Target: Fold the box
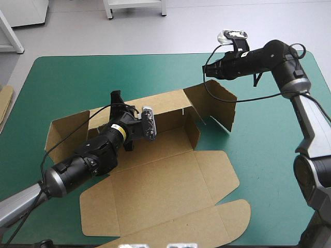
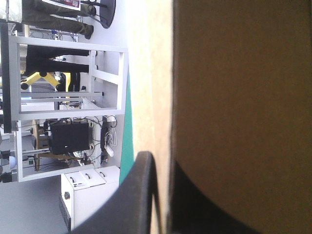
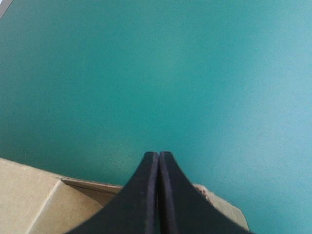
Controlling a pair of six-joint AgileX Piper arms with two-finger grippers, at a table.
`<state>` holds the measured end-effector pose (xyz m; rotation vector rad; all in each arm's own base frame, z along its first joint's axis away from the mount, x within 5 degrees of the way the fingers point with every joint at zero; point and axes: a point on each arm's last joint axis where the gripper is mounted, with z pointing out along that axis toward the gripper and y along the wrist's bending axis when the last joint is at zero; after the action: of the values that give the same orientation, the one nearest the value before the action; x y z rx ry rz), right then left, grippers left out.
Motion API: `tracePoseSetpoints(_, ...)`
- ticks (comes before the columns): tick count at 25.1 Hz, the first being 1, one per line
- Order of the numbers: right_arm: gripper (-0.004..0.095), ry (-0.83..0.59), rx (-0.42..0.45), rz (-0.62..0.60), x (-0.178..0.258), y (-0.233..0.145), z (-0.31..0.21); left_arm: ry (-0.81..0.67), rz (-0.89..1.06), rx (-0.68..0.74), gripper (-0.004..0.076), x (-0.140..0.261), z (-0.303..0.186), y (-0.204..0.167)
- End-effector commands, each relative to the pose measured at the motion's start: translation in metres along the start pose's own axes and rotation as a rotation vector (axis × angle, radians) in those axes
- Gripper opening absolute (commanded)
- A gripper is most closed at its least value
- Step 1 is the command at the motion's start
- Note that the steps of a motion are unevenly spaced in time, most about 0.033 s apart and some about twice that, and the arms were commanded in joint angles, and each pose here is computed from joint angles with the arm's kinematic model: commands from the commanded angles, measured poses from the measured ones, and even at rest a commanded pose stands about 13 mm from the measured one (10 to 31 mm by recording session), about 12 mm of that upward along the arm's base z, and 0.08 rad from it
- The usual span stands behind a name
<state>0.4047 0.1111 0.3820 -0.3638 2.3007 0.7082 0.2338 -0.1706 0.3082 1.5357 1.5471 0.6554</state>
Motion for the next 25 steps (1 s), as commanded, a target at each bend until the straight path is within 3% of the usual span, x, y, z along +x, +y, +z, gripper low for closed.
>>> tracePoseSetpoints(1,-0.0011,-0.084,-0.057,-0.005,-0.018,0.013,-0.015,0.014,-0.116,0.077,-0.0008,0.000,0.000,-0.011)
tracePoseSetpoints(12,-0.0011,-0.076,-0.063,-0.031,-0.027,0.013,0.001,0.020,-0.126,0.098,-0.0008,0.001,0.001,-0.016)
tracePoseSetpoints(25,-0.0012,0.178,-0.074,-0.014,-0.003,0.004,0.017,0.028,-0.108,0.128,-0.0009,0.001,0.010,-0.027)
